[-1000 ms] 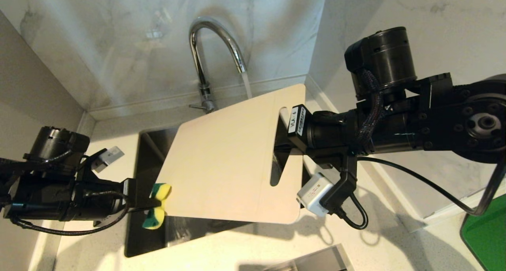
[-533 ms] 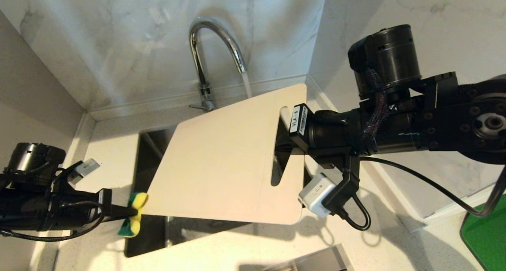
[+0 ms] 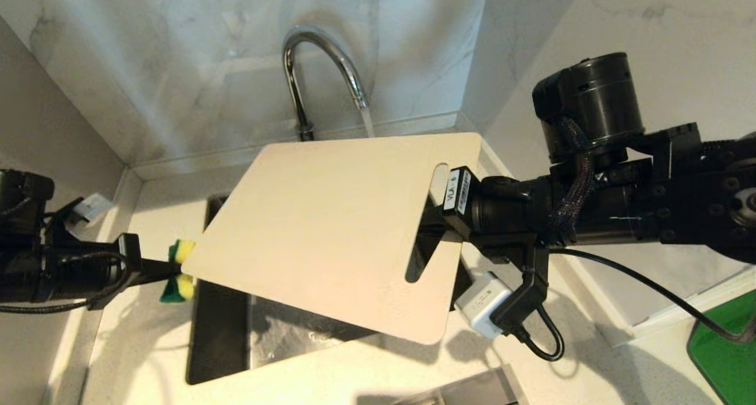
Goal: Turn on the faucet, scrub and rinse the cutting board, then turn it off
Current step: Scrub the cutting board underwater, then put down the cutting board
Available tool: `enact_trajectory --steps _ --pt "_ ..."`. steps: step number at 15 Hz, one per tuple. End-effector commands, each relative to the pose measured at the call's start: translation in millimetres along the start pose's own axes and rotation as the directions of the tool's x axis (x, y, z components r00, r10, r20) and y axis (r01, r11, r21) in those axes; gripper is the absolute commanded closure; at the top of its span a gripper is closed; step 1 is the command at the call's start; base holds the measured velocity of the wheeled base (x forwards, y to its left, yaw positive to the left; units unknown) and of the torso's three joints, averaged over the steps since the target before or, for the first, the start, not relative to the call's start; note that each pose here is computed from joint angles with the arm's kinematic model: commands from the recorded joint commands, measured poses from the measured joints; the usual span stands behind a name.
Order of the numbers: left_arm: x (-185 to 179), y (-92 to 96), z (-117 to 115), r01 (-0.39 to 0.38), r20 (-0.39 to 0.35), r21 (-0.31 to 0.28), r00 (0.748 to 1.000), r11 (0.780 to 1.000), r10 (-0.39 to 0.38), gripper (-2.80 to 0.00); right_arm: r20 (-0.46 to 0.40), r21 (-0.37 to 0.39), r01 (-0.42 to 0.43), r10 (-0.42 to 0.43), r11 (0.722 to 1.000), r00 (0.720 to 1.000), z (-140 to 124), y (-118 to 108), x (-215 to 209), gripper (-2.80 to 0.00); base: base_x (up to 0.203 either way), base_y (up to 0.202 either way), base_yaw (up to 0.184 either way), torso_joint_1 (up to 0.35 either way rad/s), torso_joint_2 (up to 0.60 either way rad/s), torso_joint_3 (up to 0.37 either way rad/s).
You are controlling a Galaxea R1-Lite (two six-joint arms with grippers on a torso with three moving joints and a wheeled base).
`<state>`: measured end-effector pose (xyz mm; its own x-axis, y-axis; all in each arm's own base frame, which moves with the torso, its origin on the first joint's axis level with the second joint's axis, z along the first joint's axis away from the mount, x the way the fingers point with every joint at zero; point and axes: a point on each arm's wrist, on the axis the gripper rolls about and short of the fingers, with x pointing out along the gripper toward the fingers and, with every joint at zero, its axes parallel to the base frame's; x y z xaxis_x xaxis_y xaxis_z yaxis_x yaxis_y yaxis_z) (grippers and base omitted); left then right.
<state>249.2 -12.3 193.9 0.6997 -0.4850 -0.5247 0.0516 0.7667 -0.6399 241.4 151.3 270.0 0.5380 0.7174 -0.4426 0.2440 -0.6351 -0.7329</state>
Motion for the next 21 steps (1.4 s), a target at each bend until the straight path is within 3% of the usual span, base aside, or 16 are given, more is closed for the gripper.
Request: enact_trajectory --steps 1,4,13,18,21 --pt "-22.4 -16.6 16.8 0.069 0.089 0.004 0.994 0.998 -0.069 0.0 0.01 -0.01 -0.012 0.012 1.0 1.0 5.6 3.4 -3.3 0.0 0.0 0.0 0.0 0.0 0.0 0.0" --pt "-35.9 -21.3 25.7 0.08 0.131 0.005 0.988 0.997 -0.08 0.0 0.005 -0.012 -0.009 0.009 1.0 1.0 5.5 2.3 -5.2 0.0 0.0 0.0 0.0 0.0 0.0 0.0" --pt "-47.1 -24.9 37.2 0.065 0.162 -0.003 0.985 0.998 -0.064 0.0 -0.003 -0.015 -0.004 0.004 1.0 1.0 10.4 2.1 -16.0 0.0 0.0 0.0 0.0 0.0 0.0 0.0" --pt "-54.0 -29.2 43.6 0.062 0.192 0.016 0.979 0.998 -0.064 0.0 -0.122 -0.006 -0.034 0.033 0.999 0.992 15.4 1.4 -52.6 0.0 0.0 0.0 0.0 0.0 0.0 0.0" --pt "-52.8 -27.8 43.5 0.055 0.185 0.011 0.981 0.998 -0.056 0.0 -0.192 0.102 -0.055 0.074 0.993 0.979 29.2 5.4 -75.3 0.0 0.0 0.0 0.0 0.0 0.0 0.0"
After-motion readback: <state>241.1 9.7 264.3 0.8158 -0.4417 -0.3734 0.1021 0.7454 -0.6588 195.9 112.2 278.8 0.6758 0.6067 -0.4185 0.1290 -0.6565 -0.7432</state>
